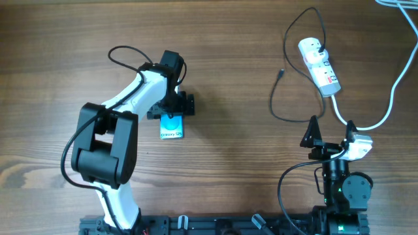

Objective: Plug charger to phone and switch on socket
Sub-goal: 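Close the left gripper on the phone's long edges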

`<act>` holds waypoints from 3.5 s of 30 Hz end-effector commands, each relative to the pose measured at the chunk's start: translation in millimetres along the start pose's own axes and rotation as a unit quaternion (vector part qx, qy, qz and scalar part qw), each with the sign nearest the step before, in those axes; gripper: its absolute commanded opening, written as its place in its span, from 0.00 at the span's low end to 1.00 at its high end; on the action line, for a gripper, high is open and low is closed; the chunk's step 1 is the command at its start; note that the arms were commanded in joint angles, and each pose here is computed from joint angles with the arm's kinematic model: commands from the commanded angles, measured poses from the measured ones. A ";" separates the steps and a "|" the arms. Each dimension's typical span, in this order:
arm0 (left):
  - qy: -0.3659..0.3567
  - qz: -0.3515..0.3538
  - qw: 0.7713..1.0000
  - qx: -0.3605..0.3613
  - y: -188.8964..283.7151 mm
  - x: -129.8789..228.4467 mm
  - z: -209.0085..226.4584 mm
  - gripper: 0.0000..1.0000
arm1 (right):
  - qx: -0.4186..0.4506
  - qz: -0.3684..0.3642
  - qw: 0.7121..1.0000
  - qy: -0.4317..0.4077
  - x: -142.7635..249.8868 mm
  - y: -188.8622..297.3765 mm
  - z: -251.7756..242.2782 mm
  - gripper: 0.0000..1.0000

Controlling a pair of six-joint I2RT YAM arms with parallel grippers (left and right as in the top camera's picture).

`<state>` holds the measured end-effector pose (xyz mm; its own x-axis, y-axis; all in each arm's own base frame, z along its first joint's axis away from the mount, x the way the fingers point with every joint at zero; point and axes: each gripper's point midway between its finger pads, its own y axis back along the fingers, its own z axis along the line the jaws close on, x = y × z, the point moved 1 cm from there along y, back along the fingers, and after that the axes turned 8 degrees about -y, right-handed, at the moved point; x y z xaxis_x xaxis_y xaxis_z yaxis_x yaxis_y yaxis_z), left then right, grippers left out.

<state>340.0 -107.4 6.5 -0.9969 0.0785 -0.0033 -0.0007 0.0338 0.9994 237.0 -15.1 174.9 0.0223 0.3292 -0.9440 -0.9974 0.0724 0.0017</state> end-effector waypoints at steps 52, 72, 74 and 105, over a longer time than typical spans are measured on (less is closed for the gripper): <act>0.013 0.020 1.000 -0.004 23.8 -19.6 -2.7 0.45 | 0.003 -0.009 1.000 0.005 -3.3 0.7 -0.4 1.00; 0.015 0.020 1.000 0.011 2.2 -10.3 -13.6 0.53 | 0.003 -0.009 1.000 0.005 -3.3 0.7 -0.4 1.00; 0.011 0.021 1.000 0.010 -2.9 -7.0 -15.9 0.54 | 0.003 -0.009 1.000 0.005 -3.4 0.7 -0.5 1.00; 0.009 0.042 0.999 -0.006 -38.5 24.2 -5.9 0.47 | 0.003 -0.009 1.000 0.005 -3.3 0.7 -0.4 1.00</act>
<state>347.1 -116.7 6.0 -0.9954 0.0728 -0.0614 -0.0605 0.0154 0.9981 237.0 -15.1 174.7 0.0217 0.3292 -0.9440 -0.9973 0.0728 0.0025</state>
